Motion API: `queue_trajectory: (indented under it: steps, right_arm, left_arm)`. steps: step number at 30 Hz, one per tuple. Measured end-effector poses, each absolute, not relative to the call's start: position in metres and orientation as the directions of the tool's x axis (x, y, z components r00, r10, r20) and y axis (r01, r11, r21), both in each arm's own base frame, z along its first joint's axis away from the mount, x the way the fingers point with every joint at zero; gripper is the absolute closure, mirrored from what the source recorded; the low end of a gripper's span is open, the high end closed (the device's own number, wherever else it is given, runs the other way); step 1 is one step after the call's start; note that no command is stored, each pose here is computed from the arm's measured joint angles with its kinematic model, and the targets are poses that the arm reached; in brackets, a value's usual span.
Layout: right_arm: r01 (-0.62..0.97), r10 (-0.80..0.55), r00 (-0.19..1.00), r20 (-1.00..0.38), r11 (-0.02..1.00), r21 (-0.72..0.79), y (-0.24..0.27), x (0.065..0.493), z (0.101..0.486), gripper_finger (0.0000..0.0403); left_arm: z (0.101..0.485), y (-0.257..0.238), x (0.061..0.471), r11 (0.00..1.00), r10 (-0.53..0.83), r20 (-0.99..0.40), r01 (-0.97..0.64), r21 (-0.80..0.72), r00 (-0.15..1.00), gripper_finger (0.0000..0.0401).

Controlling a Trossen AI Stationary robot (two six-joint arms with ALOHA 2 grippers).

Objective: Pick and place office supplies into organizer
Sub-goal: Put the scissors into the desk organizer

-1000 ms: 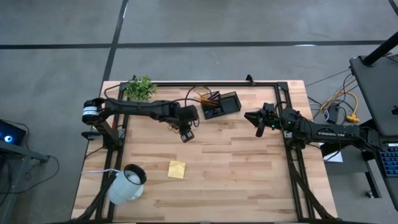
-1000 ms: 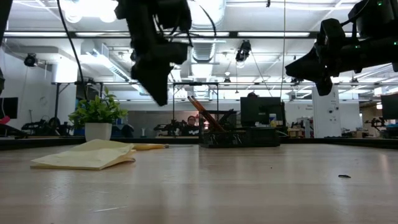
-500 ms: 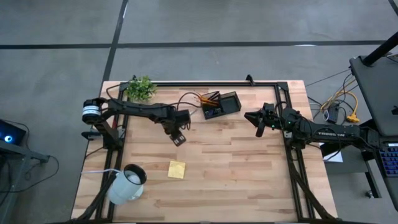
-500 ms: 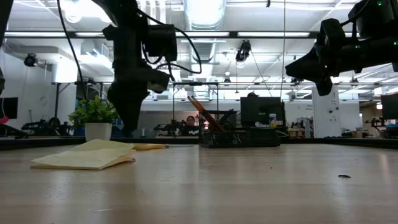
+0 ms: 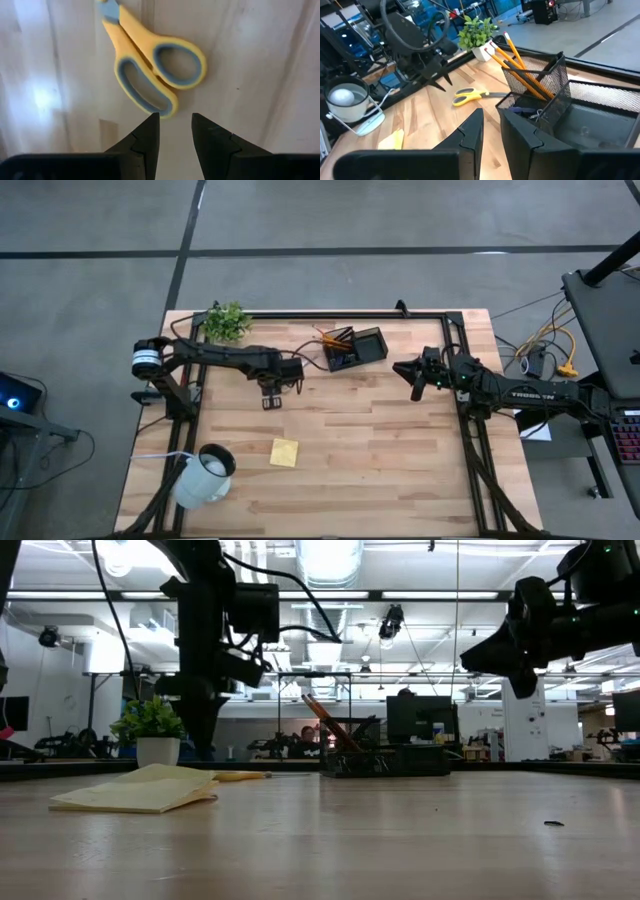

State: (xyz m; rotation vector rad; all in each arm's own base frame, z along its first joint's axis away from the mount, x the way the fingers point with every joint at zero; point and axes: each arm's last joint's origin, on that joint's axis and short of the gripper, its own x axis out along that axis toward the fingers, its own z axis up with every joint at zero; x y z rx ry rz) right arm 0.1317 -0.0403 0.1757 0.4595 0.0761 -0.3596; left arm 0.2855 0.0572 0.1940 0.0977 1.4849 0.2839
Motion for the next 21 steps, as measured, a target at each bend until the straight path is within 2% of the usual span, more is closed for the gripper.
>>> queue_trajectory:
  steps: [9,14,21]
  right_arm:
    - [0.358,-0.323,0.934,-0.155,0.826,0.436,-0.04,0.132,0.175,0.0346]
    - [0.358,-0.323,0.934,-0.154,0.825,0.436,-0.04,0.132,0.176,0.0346]
    - [0.36,-0.325,0.933,-0.154,0.825,0.436,-0.041,0.132,0.176,0.0346]
  left_arm:
    - [0.193,0.059,0.289,0.964,0.256,-0.961,0.051,0.262,0.106,0.0303]
    - [0.19,0.059,0.287,0.954,0.242,-0.966,0.157,0.255,0.095,0.0303]
    - [0.182,0.064,0.282,0.948,0.236,-0.968,0.201,0.248,0.083,0.0303]
